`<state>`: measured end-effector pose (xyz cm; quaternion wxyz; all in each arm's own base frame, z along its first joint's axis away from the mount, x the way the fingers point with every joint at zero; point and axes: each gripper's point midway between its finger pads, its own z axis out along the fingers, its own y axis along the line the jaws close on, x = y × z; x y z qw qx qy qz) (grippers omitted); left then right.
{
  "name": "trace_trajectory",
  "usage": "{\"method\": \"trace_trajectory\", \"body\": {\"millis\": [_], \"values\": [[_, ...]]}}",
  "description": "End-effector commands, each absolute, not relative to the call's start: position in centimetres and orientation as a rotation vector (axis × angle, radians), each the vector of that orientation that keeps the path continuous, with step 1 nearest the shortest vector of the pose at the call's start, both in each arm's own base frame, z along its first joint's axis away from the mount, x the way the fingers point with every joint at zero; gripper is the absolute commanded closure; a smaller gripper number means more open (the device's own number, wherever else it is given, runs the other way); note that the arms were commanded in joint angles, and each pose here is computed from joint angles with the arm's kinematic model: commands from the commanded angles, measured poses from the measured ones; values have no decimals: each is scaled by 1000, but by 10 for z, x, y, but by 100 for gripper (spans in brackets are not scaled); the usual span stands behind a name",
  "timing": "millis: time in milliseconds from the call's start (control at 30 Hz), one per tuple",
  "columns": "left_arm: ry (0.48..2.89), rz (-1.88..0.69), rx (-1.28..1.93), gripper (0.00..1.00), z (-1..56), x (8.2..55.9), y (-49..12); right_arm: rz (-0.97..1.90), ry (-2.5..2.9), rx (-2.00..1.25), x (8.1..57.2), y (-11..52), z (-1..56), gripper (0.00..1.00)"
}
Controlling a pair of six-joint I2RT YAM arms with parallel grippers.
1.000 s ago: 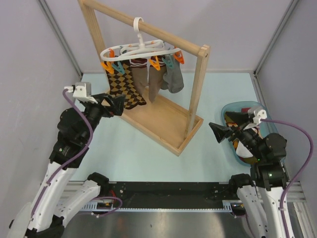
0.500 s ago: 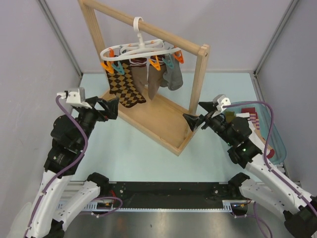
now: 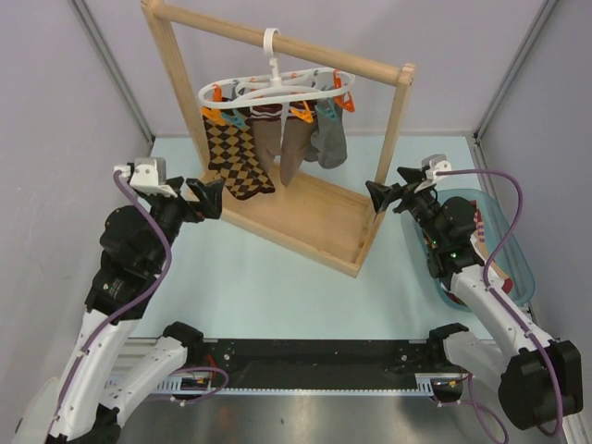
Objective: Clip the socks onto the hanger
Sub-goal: Move the clothesline to the center of the board, then open the clamp at the hanger.
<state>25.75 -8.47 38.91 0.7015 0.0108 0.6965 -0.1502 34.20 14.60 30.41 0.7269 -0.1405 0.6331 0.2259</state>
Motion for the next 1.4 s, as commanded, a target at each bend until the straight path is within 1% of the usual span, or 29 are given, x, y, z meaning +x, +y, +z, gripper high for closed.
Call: {"method": "trace_trajectory", "body": {"millis": [0,200,333,400,533,833,900,933,1033,1200,1367], "values": [[1488,-346,31,0,420,265,-88,512,1312,-320,352,136,324,0],[1481,-421,51,0,442,281,-107,519,1332,-337,357,135,316,0],[1467,-413,-12,0,466,290,-103,510,1346,-329,358,129,313,0],[1495,-371,-92,0,466,298,-92,518,1335,-328,356,129,318,0],[1490,-399,-181,0,476,303,-89,535,1339,-328,346,129,322,0],[1509,-438,-156,1,488,310,-101,530,1343,-308,321,123,334,0],[1526,-425,-150,3,486,315,-102,535,1332,-301,315,122,339,0],[1522,-422,-143,6,491,313,-102,537,1332,-299,314,122,339,0],[1534,-392,-131,10,494,313,-104,546,1324,-284,306,120,342,0],[1588,-273,-134,13,488,313,-106,554,1315,-260,298,117,344,0],[1584,-257,-195,17,486,313,-99,550,1295,-255,291,115,348,0]]}}
